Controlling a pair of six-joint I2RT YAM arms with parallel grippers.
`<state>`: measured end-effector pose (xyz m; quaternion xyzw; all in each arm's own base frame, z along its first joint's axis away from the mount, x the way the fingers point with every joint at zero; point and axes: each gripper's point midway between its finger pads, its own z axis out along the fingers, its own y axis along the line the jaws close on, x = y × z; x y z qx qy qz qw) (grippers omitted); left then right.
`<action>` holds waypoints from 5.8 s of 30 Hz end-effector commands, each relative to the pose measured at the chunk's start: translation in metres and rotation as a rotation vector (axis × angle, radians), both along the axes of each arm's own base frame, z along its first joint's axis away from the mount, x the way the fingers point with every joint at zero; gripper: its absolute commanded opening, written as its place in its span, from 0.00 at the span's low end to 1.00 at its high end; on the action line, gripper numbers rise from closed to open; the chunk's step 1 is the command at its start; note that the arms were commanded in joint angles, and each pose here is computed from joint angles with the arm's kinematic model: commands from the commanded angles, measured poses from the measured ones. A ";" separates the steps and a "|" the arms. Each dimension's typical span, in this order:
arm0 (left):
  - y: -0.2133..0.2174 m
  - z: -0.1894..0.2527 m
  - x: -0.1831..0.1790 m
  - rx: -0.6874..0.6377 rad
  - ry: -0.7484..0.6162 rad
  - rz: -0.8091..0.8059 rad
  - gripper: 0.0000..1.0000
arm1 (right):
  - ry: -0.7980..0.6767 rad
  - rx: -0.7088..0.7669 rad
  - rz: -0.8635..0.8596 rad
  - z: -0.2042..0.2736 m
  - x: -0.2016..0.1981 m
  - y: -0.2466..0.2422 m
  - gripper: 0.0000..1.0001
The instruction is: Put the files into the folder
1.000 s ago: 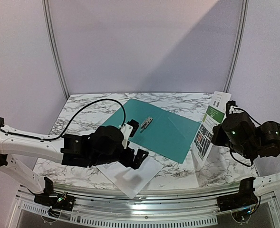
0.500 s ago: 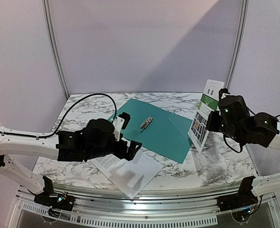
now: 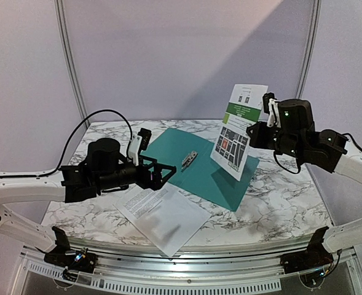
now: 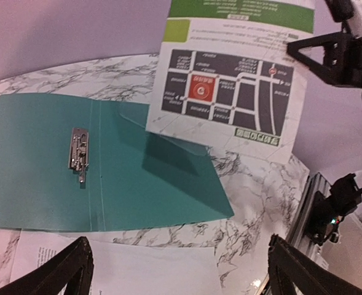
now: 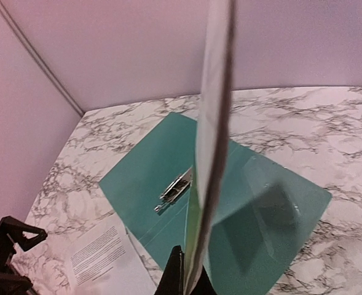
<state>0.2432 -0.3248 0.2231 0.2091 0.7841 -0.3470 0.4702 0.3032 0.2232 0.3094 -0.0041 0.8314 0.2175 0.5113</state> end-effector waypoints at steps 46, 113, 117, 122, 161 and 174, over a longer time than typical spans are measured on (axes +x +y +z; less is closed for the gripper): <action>0.011 0.089 -0.009 -0.502 -0.029 -0.627 0.55 | -0.083 0.334 0.989 0.042 -0.084 0.130 0.00; 0.044 0.019 0.190 0.315 0.382 -0.104 0.00 | 0.413 -0.070 0.265 -0.193 -0.015 0.010 0.99; 0.038 -0.002 0.200 0.318 0.421 -0.164 0.00 | 0.435 -0.063 0.271 -0.199 -0.016 0.006 0.99; 0.045 -0.024 0.213 0.298 0.463 -0.187 0.00 | 0.462 -0.069 0.284 -0.208 -0.018 0.003 0.99; 0.187 -0.238 0.268 0.693 0.722 -0.046 0.01 | 0.640 -0.075 0.340 -0.259 -0.022 0.013 0.99; 0.191 -0.206 0.240 0.547 0.726 0.064 0.11 | 0.641 -0.043 0.377 -0.255 -0.023 0.021 0.99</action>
